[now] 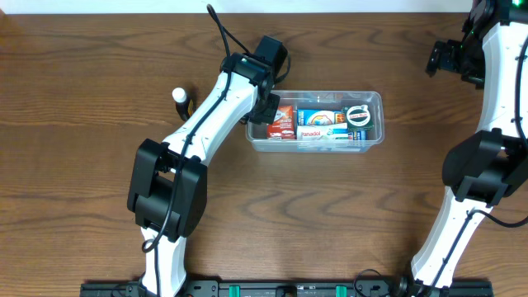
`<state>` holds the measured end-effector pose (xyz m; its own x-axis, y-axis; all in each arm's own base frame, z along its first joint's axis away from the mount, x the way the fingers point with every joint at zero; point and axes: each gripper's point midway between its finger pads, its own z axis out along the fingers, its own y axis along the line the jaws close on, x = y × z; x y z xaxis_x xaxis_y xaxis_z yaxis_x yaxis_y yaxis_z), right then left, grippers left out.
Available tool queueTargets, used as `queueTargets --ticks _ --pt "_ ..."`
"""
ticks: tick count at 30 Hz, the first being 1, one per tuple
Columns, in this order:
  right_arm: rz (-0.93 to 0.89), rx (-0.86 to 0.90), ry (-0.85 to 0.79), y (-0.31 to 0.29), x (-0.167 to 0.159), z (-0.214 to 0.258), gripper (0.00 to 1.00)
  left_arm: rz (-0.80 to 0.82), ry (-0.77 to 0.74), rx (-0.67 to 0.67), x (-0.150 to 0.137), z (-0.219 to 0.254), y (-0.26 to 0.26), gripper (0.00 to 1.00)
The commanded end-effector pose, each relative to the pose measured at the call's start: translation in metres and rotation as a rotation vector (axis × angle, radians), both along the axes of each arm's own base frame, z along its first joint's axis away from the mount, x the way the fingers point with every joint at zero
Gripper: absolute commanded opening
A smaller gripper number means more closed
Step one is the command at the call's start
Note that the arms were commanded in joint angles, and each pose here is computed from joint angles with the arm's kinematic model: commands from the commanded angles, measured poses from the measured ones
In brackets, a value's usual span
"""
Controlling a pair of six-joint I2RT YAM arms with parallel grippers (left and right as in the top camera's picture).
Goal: Pack container
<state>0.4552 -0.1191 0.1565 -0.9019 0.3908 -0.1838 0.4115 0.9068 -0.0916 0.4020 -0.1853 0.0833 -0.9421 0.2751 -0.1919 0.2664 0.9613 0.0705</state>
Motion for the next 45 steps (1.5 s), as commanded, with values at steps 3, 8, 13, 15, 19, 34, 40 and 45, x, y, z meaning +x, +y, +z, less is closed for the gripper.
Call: queueTargets --ticks 3,8,13,15,19,34,40,45 --pt "-0.011 -0.006 -0.003 -0.004 -0.002 0.003 0.99 0.041 -0.015 0.069 0.003 -0.001 0.015 0.06" --pt "-0.011 -0.006 -0.003 -0.004 -0.002 0.003 0.99 0.041 -0.012 0.071 0.002 0.000 0.016 0.06" --pt "-0.011 -0.007 -0.003 -0.004 -0.002 0.003 0.99 0.045 -0.011 0.083 0.001 0.001 0.019 0.06" --pt "-0.011 -0.006 -0.003 -0.004 -0.002 0.003 0.99 0.046 -0.017 0.086 0.002 0.002 0.020 0.06" --pt "-0.011 -0.006 -0.003 -0.004 -0.002 0.003 0.99 0.047 -0.056 0.063 0.009 0.017 0.016 0.06" --pt "-0.011 -0.006 -0.003 -0.004 -0.002 0.003 0.99 0.282 -0.311 -0.034 0.058 0.124 0.107 0.36" --pt "-0.011 -0.006 -0.003 -0.004 -0.002 0.003 0.99 0.419 -0.294 -0.006 0.062 0.120 0.172 0.69" --pt "-0.011 -0.006 -0.003 -0.004 -0.002 0.003 0.99 0.444 -0.243 0.018 0.056 0.104 0.195 0.69"
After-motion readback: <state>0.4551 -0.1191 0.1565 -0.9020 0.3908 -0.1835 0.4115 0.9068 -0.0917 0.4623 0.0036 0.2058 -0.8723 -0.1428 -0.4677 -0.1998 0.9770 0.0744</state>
